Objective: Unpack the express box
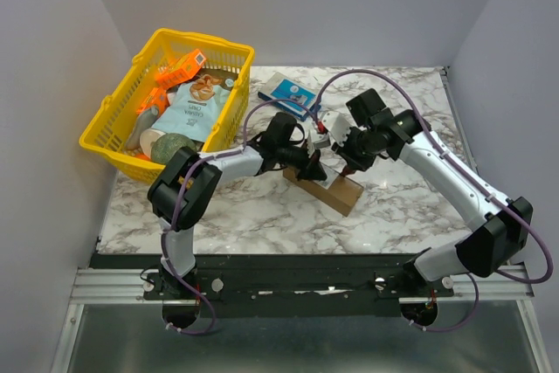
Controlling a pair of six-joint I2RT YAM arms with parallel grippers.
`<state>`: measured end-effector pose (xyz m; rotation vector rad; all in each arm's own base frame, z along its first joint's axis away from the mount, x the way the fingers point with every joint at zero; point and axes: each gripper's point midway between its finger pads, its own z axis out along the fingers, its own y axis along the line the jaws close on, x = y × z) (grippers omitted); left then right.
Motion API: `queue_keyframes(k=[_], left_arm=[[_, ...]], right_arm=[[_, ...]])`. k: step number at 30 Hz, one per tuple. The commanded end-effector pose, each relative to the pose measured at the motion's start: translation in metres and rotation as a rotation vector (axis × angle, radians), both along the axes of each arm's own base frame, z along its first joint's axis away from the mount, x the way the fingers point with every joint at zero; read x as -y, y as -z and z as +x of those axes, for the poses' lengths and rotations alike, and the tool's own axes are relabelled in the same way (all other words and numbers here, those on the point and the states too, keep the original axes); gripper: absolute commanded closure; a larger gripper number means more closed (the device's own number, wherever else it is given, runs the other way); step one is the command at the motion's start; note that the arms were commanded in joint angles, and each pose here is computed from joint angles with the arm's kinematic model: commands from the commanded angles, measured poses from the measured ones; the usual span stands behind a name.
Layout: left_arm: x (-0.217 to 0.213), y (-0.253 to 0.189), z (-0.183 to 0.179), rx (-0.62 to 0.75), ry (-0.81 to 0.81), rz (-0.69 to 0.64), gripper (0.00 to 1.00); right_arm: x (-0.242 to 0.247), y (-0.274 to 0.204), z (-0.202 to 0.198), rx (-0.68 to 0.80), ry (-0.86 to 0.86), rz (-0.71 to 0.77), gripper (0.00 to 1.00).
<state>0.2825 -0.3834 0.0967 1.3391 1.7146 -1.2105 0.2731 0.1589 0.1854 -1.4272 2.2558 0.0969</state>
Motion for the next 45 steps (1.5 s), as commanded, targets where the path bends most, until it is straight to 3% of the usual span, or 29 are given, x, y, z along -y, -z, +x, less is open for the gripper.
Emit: queue_keyframes(k=[1, 5, 12, 25, 36, 45], left_arm=[[-0.021, 0.054, 0.01, -0.082, -0.103, 0.163, 1.0], [-0.022, 0.056, 0.016, -0.083, -0.136, 0.178, 1.0], [-0.02, 0.058, 0.026, -0.08, -0.184, 0.202, 1.0], [-0.015, 0.064, 0.035, -0.085, -0.195, 0.223, 1.0], [-0.018, 0.068, 0.041, -0.078, -0.229, 0.243, 1.0], [-0.017, 0.068, 0.044, -0.071, -0.242, 0.245, 1.0]], right_arm=[[0.025, 0.008, -0.025, -0.118, 0.132, -0.078, 1.0], [0.02, 0.002, -0.029, -0.143, 0.187, -0.036, 1.0], [0.034, -0.003, -0.031, -0.12, 0.238, -0.088, 1.0], [0.051, 0.001, -0.049, -0.119, 0.231, -0.127, 1.0], [0.06, 0.005, -0.072, -0.191, 0.249, -0.149, 1.0], [0.049, 0.001, -0.071, -0.261, 0.368, -0.111, 1.0]])
